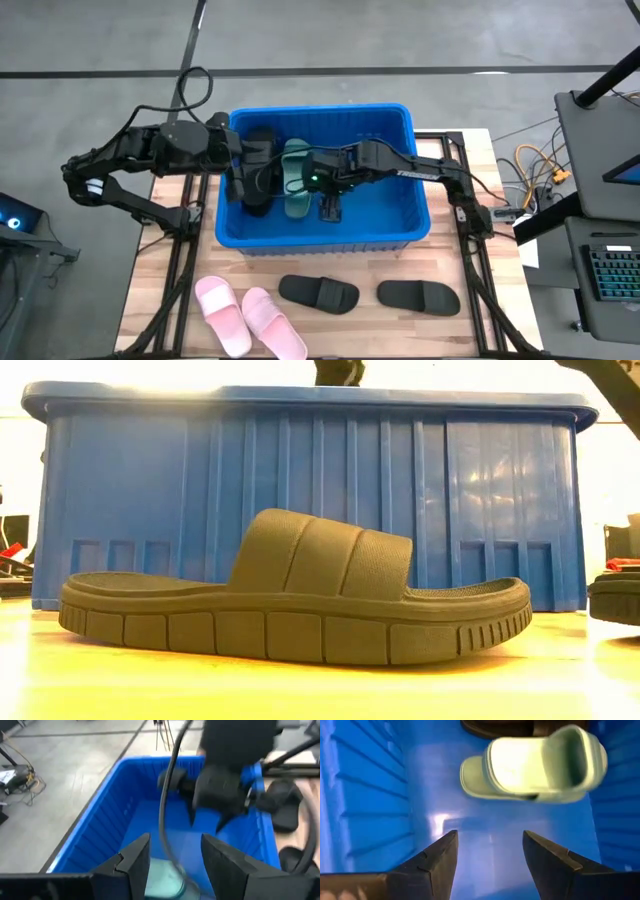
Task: Pick and place slides into bin
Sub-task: Put the pink slipper into the blue bin
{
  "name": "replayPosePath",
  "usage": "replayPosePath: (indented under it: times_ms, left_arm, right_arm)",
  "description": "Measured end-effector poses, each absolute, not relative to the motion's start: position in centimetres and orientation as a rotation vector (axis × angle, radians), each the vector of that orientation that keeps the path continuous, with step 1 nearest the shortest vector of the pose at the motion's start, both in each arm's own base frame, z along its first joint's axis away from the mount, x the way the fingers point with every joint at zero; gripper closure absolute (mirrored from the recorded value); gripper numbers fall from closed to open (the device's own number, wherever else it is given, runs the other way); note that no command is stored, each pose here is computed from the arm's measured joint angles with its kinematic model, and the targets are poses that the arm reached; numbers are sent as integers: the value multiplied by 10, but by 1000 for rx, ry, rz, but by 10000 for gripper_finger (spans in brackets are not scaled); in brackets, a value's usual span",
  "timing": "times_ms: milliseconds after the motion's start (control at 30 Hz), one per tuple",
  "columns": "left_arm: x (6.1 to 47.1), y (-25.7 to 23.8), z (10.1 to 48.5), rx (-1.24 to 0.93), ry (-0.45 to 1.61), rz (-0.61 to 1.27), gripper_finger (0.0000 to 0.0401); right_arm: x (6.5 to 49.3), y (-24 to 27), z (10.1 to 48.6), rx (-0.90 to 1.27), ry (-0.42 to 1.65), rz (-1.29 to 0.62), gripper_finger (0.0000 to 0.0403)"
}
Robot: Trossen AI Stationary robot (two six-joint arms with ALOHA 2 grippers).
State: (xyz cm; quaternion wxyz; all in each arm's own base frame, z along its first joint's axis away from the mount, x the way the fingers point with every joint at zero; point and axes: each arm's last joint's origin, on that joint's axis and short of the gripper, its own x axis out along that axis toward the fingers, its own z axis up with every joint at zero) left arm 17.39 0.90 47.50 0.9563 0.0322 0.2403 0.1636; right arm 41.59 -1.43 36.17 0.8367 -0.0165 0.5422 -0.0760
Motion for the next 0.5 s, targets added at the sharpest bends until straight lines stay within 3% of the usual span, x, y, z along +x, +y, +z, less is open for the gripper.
replayPosePath:
  times_ms: [333,500]
  left_arm:
    - [169,7,466,66,595,328,241]
    - [159,6,462,31,649,342,241]
  right_arm:
    - [372,14,395,23,1179,-299,193]
    - [353,31,415,42,1097,-341,193]
